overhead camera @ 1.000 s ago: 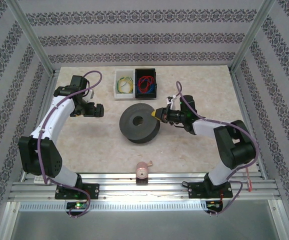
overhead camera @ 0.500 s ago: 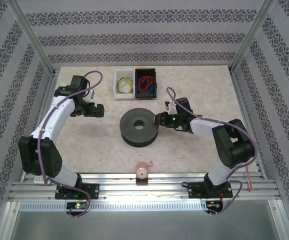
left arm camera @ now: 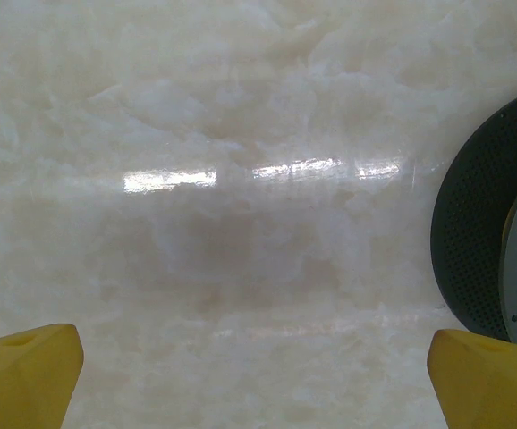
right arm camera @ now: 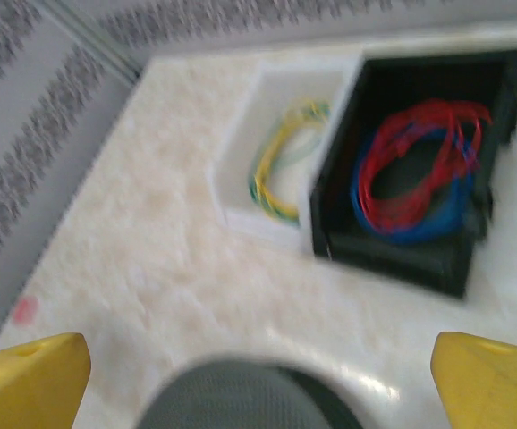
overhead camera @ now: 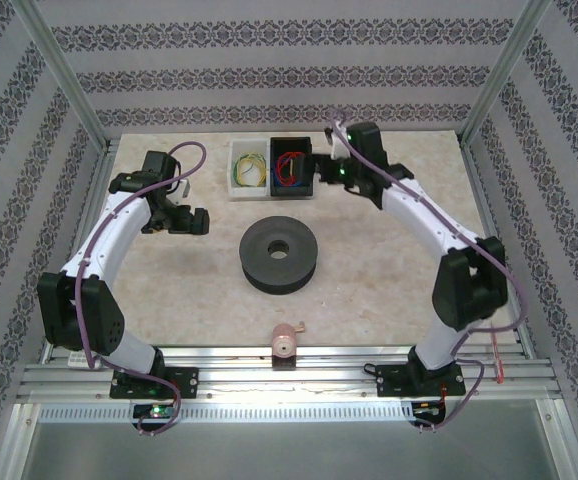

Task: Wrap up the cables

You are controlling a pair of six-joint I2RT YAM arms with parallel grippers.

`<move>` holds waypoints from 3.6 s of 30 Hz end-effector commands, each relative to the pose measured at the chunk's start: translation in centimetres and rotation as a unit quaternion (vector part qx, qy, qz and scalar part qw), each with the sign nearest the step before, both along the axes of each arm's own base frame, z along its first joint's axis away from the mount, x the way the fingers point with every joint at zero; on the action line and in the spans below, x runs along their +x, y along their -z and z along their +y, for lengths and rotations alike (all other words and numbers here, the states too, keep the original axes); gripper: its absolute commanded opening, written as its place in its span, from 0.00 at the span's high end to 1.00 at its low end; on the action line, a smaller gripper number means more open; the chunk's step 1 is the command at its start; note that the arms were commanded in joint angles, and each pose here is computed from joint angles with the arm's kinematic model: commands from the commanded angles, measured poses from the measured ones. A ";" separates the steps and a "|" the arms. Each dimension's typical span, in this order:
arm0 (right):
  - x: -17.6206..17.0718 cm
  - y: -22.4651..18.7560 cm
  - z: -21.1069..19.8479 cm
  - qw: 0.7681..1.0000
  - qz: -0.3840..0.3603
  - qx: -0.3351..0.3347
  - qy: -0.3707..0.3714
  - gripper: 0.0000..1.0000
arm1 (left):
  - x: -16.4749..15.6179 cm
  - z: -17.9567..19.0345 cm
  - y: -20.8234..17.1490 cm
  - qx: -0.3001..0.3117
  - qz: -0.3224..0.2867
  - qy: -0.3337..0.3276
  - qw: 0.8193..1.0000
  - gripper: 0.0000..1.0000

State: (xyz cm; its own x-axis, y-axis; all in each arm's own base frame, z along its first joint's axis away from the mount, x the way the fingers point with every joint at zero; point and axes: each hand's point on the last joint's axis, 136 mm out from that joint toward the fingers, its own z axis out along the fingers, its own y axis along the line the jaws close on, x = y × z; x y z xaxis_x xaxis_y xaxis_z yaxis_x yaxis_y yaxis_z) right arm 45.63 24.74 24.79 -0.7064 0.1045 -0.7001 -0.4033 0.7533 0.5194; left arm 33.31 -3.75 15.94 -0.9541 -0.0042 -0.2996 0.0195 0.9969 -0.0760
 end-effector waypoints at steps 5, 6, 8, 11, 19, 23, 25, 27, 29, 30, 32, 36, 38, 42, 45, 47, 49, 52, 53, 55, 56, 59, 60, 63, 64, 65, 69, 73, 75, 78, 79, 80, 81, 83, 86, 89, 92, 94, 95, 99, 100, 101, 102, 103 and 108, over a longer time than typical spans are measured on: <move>6.4 2.7 5.6 0.997 0.065 0.042 0.030 0.02 | -0.4 -0.1 -0.4 0.011 0.003 0.014 1.000 0.01; 7.4 3.2 6.0 0.996 0.071 0.042 0.045 0.02 | -0.3 -0.2 -0.3 0.010 0.003 0.015 1.000 0.01; 8.9 4.5 6.6 0.993 0.079 0.039 0.073 0.02 | -0.3 -0.2 -0.2 0.009 0.006 0.015 1.000 0.01; 10.8 6.7 6.9 0.988 0.094 0.031 0.116 0.20 | -0.3 -0.3 -0.1 0.010 0.007 0.017 1.000 0.01; 13.8 11.1 6.1 0.973 0.118 0.010 0.198 0.47 | -0.4 -0.2 0.1 0.012 0.008 0.019 1.000 0.01; 14.5 12.4 5.2 0.966 0.122 -0.013 0.228 0.49 | -0.4 -0.2 0.4 0.012 0.012 0.020 1.000 0.01; 14.6 13.2 4.8 0.962 0.128 -0.023 0.238 0.50 | -0.3 -0.3 0.4 0.011 0.012 0.020 1.000 0.01; 14.7 14.0 4.5 0.959 0.135 -0.032 0.246 0.54 | -0.3 -0.3 0.5 0.011 0.014 0.021 1.000 0.01; 14.8 14.6 4.4 0.958 0.139 -0.037 0.250 0.57 | -0.3 -0.3 0.6 0.011 0.015 0.021 1.000 0.01; 14.8 15.0 4.4 0.957 0.140 -0.039 0.252 0.57 | -0.2 -0.3 0.6 0.011 0.014 0.021 1.000 0.01; 14.9 15.4 4.2 0.955 0.142 -0.044 0.257 0.60 | -0.2 -0.3 0.7 0.010 0.015 0.021 1.000 0.01; 15.3 15.9 3.6 0.951 0.144 -0.048 0.270 0.62 | -0.2 -0.3 0.7 0.010 0.015 0.021 1.000 0.01; 15.5 16.1 3.5 0.950 0.144 -0.049 0.274 0.63 | -0.1 -0.4 0.7 0.010 0.015 0.022 1.000 0.01; 15.9 16.7 3.3 0.948 0.148 -0.048 0.278 0.64 | -0.2 -0.4 0.7 0.010 0.016 0.022 1.000 0.01; 15.9 17.2 3.4 0.947 0.152 -0.051 0.279 0.67 | -0.2 -0.4 0.6 0.009 0.015 0.022 1.000 0.01; 15.9 17.6 3.4 0.946 0.155 -0.051 0.280 0.68 | -0.2 -0.4 0.6 0.009 0.015 0.024 1.000 0.01; 16.0 18.0 3.3 0.945 0.156 -0.053 0.284 0.69 | -0.2 -0.4 0.6 0.009 0.015 0.023 1.000 0.01; 16.1 18.4 3.2 0.943 0.156 -0.054 0.289 0.69 | -0.2 -0.5 0.6 0.008 0.015 0.024 1.000 0.01; 16.2 18.6 3.2 0.943 0.155 -0.054 0.290 0.70 | -0.2 -0.4 0.5 0.008 0.015 0.024 1.000 0.01; 16.4 18.6 3.2 0.943 0.152 -0.051 0.293 0.72 | -0.3 -0.4 0.5 0.009 0.015 0.023 1.000 0.01; 16.4 18.7 3.2 0.943 0.151 -0.051 0.293 0.74 | -0.3 -0.3 0.5 0.010 0.015 0.024 1.000 0.01; 16.7 18.6 3.4 0.943 0.147 -0.046 0.296 0.76 | -0.3 -0.3 0.5 0.011 0.015 0.023 1.000 0.01; 16.7 18.6 3.4 0.943 0.145 -0.045 0.297 0.78 | -0.4 -0.3 0.5 0.011 0.015 0.024 1.000 0.01; 16.8 18.4 3.5 0.943 0.141 -0.044 0.298 0.81 | -0.4 -0.3 0.4 0.011 0.016 0.024 1.000 0.01; 16.9 18.4 3.4 0.943 0.139 -0.044 0.300 0.82 | -0.4 -0.3 0.5 0.012 0.016 0.025 1.000 0.01; 16.9 18.2 3.4 0.943 0.138 -0.043 0.300 0.83 | -0.4 -0.3 0.4 0.012 0.015 0.024 1.000 0.01; 17.1 17.9 3.3 0.944 0.131 -0.045 0.300 0.92 | -0.5 -0.3 0.4 0.012 0.016 0.025 0.999 0.01; 17.1 17.2 3.2 0.946 0.123 -0.049 0.297 1.00 | -0.5 -0.3 0.5 0.012 0.016 0.025 0.999 0.01; 17.1 16.8 3.2 0.946 0.118 -0.051 0.296 1.00 | -0.6 -0.3 0.5 0.012 0.018 0.025 0.999 0.01; 17.1 16.0 3.2 0.948 0.110 -0.054 0.293 1.00 | -0.5 -0.4 0.5 0.012 0.017 0.025 0.999 0.01; 17.0 15.6 3.2 0.949 0.106 -0.055 0.292 1.00 | -0.6 -0.3 0.5 0.012 0.017 0.025 0.999 0.01; 17.0 15.2 3.2 0.950 0.103 -0.056 0.290 1.00 | -0.5 -0.3 0.6 0.012 0.018 0.025 0.999 0.01; 17.0 14.9 3.3 0.951 0.099 -0.057 0.288 1.00 | -0.5 -0.3 0.5 0.012 0.017 0.025 0.999 0.01; 16.8 13.8 3.5 0.953 0.089 -0.060 0.282 1.00 | -0.6 -0.3 0.5 0.012 0.018 0.027 0.999 0.01; 16.4 12.3 3.7 0.957 0.074 -0.062 0.275 1.00 | -0.6 -0.3 0.6 0.014 0.019 0.026 0.999 0.01; 16.0 11.2 3.7 0.958 0.064 -0.064 0.272 1.00 | -0.6 -0.3 0.6 0.013 0.019 0.025 0.999 0.01; 16.0 11.3 3.6 0.958 0.068 -0.062 0.271 0.92 | -0.6 -0.3 0.6 0.012 0.019 0.026 0.999 0.01; 16.2 12.0 3.7 0.958 0.079 -0.056 0.268 0.90 | -0.6 -0.4 0.7 0.011 0.020 0.027 0.999 0.01; 16.3 12.3 3.7 0.958 0.083 -0.054 0.267 1.00 | -0.6 -0.4 0.7 0.011 0.019 0.028 0.999 0.01; 16.5 13.3 4.1 0.958 0.094 -0.050 0.268 0.89 | -0.8 -0.3 0.7 0.013 0.020 0.028 0.999 0.01; 16.5 13.6 4.1 0.957 0.096 -0.049 0.269 0.79 | -0.8 -0.3 0.7 0.014 0.022 0.028 0.999 0.01; 16.5 13.8 4.1 0.956 0.099 -0.049 0.270 0.76 | -0.8 -0.3 0.8 0.014 0.022 0.028 0.999 0.01; 16.6 14.0 4.1 0.956 0.100 -0.050 0.272 0.75 | -0.8 -0.3 0.7 0.014 0.021 0.028 0.999 0.01; 16.6 14.2 4.0 0.955 0.103 -0.051 0.274 0.75 | -0.8 -0.3 0.7 0.014 0.022 0.028 0.999 0.01; 16.6 15.6 3.6 0.951 0.119 -0.052 0.281 0.66 | -0.7 -0.4 0.8 0.013 0.022 0.028 0.999 0.01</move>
State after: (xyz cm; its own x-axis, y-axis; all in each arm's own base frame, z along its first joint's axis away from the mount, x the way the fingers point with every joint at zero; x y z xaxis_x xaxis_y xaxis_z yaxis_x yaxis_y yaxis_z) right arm 62.40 28.71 11.15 -0.6789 0.4421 -0.5862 0.1608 0.8685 0.4688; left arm 33.36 -3.93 15.41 -0.9579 0.0291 -0.2856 0.0495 0.9967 -0.0648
